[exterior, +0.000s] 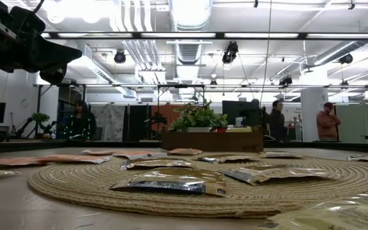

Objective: Pick & Place Tea
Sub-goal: Put the yellow tea bag into the right section of the wooden organizer

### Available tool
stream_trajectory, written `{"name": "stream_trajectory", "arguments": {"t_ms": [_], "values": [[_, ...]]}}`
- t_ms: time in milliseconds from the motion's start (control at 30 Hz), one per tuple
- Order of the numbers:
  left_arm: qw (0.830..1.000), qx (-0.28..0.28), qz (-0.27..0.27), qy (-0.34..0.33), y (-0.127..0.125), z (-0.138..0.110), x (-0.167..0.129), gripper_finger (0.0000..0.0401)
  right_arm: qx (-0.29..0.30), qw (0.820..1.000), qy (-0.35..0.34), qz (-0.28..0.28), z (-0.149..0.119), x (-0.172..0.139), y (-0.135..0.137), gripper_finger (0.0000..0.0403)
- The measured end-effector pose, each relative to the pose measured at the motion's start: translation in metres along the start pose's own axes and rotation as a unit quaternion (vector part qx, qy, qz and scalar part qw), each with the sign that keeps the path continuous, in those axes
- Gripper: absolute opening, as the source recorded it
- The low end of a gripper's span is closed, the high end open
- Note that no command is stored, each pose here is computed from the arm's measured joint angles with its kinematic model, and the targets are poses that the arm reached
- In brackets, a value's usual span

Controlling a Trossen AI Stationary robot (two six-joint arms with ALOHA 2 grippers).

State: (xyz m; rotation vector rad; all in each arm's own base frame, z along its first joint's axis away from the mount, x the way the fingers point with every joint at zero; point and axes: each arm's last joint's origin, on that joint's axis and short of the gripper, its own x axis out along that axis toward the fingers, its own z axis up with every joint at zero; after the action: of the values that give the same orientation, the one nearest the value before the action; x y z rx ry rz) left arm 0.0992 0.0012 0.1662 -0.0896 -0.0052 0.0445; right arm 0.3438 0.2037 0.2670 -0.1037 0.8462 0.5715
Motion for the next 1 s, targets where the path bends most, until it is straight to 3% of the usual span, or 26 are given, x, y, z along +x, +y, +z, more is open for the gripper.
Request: {"name": "stream_trajectory", "arguments": {"t_ms": [267, 500, 733, 1000], "values": [[1.0, 0.0, 0.0, 0.0, 0.0, 0.0, 0.0, 0.0, 0.034, 0.998, 0.045, 0.002, -0.002, 0.026, 0.007, 0.0098], [1.0, 0.0, 0.0, 0.002, 0.0, 0.0, 0.0, 0.0, 0.063, 0.989, 0.135, -0.009, -0.014, 0.043, 0.012, 0.0171], [1.0, 0.0, 0.001, 0.003, 0.0, -0.001, 0.0, 0.0, -0.004, 0.989, 0.145, 0.003, -0.005, 0.051, 0.028, 0.023], [1.0, 0.0, 0.0, 0.005, 0.0, -0.001, 0.001, 0.0, -0.082, 0.988, 0.131, 0.024, 0.005, 0.059, 0.046, 0.0259]]}}
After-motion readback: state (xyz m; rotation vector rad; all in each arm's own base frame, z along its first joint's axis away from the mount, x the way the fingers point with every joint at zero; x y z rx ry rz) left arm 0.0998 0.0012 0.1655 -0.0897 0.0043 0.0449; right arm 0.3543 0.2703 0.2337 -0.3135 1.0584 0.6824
